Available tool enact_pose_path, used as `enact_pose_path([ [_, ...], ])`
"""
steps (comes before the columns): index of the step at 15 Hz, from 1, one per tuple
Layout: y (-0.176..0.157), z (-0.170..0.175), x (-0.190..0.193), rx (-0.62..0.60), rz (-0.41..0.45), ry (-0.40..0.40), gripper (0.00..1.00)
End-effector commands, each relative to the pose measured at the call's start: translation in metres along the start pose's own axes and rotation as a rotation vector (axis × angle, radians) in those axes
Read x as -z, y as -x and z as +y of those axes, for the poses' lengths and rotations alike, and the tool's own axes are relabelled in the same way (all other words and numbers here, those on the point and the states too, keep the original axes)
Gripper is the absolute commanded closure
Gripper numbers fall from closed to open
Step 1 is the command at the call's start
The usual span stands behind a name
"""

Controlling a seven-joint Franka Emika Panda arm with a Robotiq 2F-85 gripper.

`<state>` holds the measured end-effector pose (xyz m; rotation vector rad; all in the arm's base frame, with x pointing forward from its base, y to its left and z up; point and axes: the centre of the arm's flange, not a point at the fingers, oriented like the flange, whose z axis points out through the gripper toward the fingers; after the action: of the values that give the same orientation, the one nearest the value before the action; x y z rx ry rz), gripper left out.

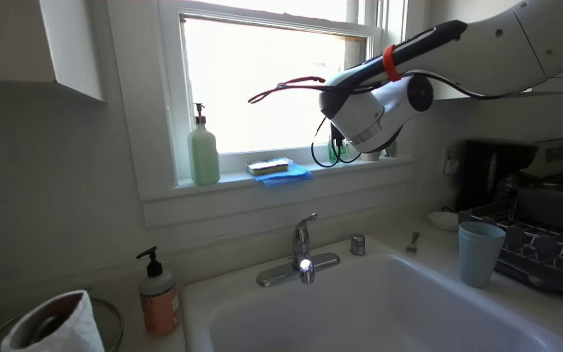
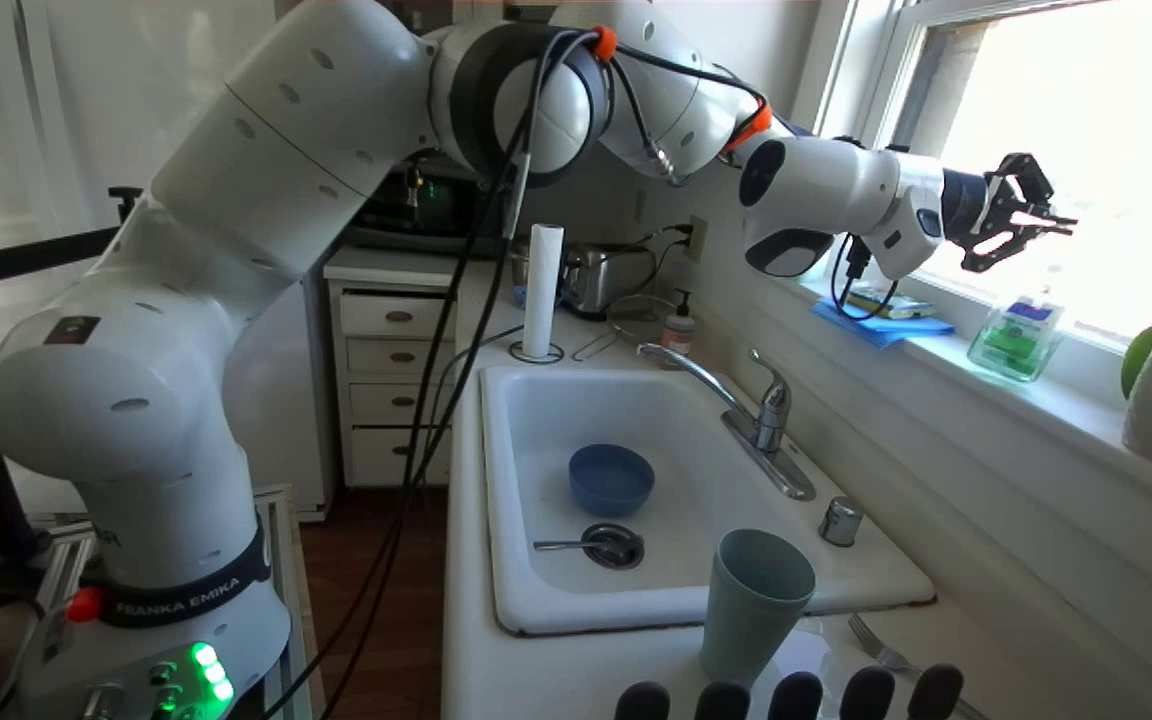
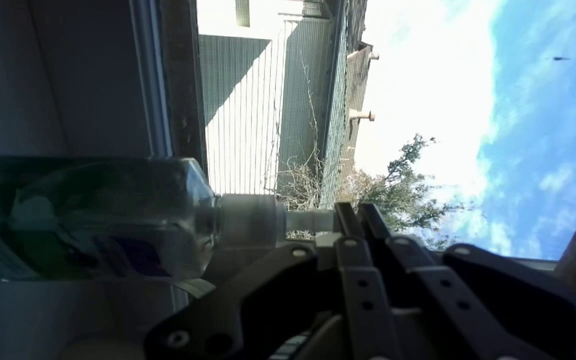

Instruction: Put the bottle on the window seal upright

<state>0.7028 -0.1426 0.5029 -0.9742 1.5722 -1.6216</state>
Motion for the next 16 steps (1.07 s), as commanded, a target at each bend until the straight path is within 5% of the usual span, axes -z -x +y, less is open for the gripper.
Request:
enact_pose_path([
  [1,0.018,-0.009,-0.016,-0.039,0.059,-0.093,0.99],
  [7,0.031,0.003,-0.029,-0.040,0.067,-0.102,0.99],
  [9,0.033,0.008,-0.032,-0.039,0.072,-0.101,0.68],
  [16,0.028,-0.008,-0.025,-0.054,0.088,-0.143,0.21],
])
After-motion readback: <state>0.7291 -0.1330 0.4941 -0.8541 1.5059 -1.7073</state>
